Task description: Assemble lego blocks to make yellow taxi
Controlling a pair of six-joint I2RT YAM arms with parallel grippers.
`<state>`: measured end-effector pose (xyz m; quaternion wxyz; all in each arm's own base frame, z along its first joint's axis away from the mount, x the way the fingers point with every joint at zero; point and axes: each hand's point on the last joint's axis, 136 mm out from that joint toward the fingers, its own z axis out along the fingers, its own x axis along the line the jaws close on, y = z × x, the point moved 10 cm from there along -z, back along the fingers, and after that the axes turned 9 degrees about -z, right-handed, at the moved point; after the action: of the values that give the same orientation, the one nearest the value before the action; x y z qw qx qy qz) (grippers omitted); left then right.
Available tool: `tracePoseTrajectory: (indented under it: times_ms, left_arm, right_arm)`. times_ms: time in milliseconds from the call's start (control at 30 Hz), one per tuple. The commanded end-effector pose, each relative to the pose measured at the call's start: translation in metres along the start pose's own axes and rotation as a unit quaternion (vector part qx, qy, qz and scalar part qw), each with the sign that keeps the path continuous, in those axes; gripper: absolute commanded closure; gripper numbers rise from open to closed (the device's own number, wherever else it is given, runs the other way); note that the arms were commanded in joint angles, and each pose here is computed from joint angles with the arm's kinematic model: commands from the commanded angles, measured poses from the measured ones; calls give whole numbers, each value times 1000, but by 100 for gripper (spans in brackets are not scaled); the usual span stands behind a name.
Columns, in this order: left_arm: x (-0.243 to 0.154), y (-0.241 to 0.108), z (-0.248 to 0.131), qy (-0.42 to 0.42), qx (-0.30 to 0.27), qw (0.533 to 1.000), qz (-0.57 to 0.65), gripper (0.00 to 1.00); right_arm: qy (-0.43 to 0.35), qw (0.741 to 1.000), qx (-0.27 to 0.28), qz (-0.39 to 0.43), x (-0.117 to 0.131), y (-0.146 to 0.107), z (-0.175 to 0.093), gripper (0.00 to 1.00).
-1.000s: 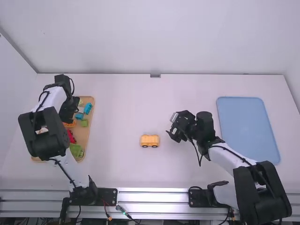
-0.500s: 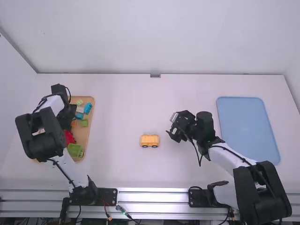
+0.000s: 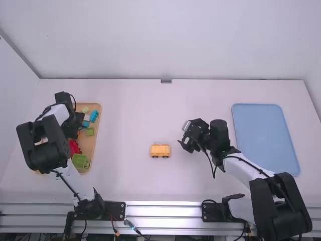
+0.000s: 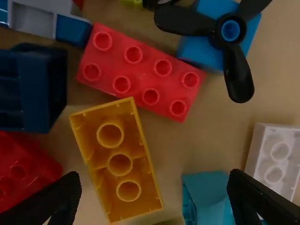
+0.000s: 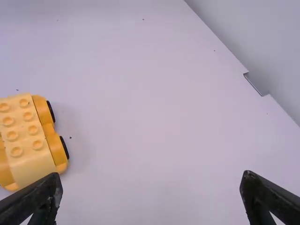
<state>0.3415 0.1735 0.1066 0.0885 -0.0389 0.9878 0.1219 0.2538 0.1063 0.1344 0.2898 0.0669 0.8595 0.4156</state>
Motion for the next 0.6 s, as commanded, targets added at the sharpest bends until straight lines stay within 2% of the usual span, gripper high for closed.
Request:
tracePoseTrajectory:
  times_ms: [0, 267, 467, 567]
  left_arm:
    - [6, 0, 0, 11, -7, 1000, -3, 16]
    - [16, -4, 10, 17, -14, 1000, -16, 23]
    - [19, -6, 14, 15, -15, 1000, -19, 36]
    - [19, -6, 14, 16, -18, 1000, -19, 47]
  right_arm:
    - [2, 1000, -1, 4, 2, 0, -2, 1]
    - [3, 1000, -1, 4, 2, 0, -2, 1]
    - [3, 1000, -1, 4, 3, 0, -2, 1]
    - [3, 1000, -1, 4, 3, 0, -2, 1]
